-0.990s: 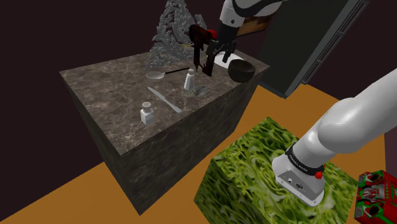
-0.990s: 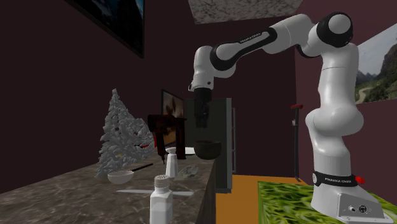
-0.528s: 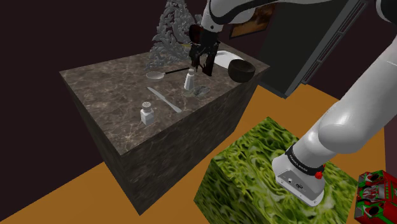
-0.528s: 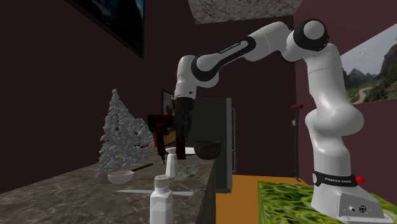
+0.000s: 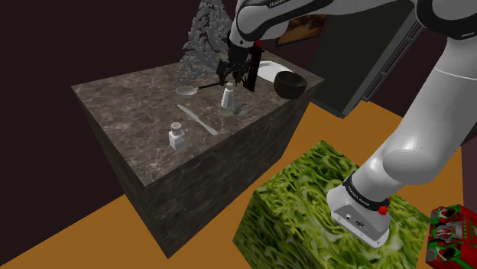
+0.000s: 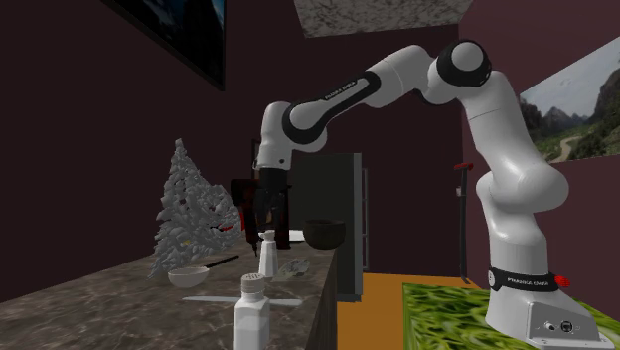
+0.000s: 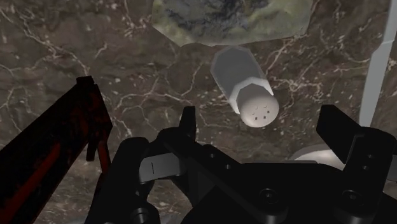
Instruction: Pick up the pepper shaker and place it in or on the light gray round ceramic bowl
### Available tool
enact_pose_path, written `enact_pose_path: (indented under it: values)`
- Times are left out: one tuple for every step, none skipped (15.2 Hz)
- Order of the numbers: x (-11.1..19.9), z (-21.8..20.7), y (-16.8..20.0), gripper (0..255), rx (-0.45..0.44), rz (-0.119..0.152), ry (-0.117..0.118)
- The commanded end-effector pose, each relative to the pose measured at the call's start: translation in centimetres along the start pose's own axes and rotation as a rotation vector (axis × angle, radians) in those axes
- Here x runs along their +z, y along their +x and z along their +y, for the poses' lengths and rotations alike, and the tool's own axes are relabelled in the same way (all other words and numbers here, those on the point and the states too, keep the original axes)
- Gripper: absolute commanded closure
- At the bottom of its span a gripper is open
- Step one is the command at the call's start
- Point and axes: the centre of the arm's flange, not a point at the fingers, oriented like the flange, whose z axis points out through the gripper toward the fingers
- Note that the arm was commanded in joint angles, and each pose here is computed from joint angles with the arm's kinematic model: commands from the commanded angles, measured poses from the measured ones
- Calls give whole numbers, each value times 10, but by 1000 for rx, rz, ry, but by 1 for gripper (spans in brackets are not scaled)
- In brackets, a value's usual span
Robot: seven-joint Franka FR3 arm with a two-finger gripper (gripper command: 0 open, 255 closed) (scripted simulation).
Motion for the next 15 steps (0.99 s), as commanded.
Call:
enact_pose_path:
  values:
    - [11, 1, 0, 0, 0, 0, 0]
    - [19, 1, 0, 0, 0, 0, 0]
    - [19, 1, 0, 0, 0, 0, 0]
    - [19, 1, 0, 0, 0, 0, 0]
    - [19, 1, 0, 0, 0, 0, 0]
    - [19, 1, 0, 0, 0, 0, 0]
    - [19, 1, 0, 0, 0, 0, 0]
    - [19, 1, 0, 0, 0, 0, 0]
    - [19, 1, 0, 0, 0, 0, 0]
    - [19, 1, 0, 0, 0, 0, 0]
    - [19, 1, 0, 255, 0, 0, 0]
    - [19, 1, 0, 255, 0, 0, 0]
    - [19, 1, 0, 255, 0, 0, 0]
    - [19, 1, 0, 255, 0, 0, 0]
    - [19, 1, 0, 255, 0, 0, 0]
